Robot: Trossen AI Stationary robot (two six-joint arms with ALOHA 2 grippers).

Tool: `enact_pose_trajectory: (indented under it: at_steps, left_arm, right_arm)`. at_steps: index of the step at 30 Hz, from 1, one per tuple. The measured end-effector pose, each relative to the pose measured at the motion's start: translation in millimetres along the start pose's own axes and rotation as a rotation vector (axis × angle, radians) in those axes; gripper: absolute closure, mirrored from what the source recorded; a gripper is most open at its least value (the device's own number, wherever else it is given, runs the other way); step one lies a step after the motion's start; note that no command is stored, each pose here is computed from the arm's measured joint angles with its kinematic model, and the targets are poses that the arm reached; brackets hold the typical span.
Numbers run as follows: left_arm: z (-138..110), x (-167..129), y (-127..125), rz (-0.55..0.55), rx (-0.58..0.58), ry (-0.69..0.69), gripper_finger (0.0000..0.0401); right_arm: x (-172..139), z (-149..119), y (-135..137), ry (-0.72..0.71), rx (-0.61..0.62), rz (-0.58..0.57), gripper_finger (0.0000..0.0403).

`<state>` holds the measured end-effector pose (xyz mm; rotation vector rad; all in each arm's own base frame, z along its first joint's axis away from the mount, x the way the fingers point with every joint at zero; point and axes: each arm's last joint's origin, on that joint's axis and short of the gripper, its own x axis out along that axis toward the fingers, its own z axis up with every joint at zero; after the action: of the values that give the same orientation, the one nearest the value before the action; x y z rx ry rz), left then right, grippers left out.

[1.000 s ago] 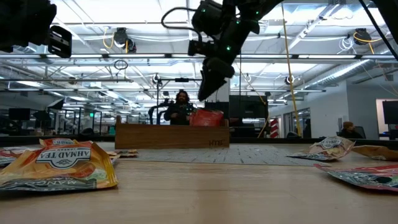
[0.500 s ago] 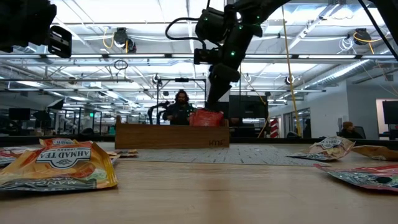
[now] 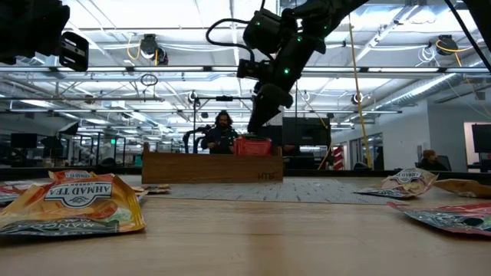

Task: Pick & Place Tea
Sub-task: Put the red tea bag into the wooden organizer

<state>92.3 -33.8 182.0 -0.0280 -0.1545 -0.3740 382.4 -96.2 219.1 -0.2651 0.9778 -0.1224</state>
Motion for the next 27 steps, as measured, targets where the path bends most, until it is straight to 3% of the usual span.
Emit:
enact_pose_trajectory:
  at_steps: [7, 11, 13, 27]
  left_arm:
    - [0.0, 0.0, 0.0, 0.000, 0.000, 0.000, 0.0366]
    - [0.0, 0.0, 0.0, 0.000, 0.000, 0.000, 0.0366]
    - [0.0, 0.0, 0.0, 0.000, 0.000, 0.000, 0.0366]
    - [0.1, 0.0, 0.0, 0.001, 0.000, -0.001, 0.0366]
  right_arm:
    - [-29.5, 9.7, 3.4, -0.047, 0.015, -0.070, 0.0401]
    - [-36.8, 8.5, 14.0, -0.071, 0.043, 0.152, 0.0402]
    - [-32.5, 3.8, 18.3, -0.052, 0.060, 0.209, 0.0402]
    - [5.6, -14.5, 25.4, -0.061, 0.042, 0.195, 0.0403]
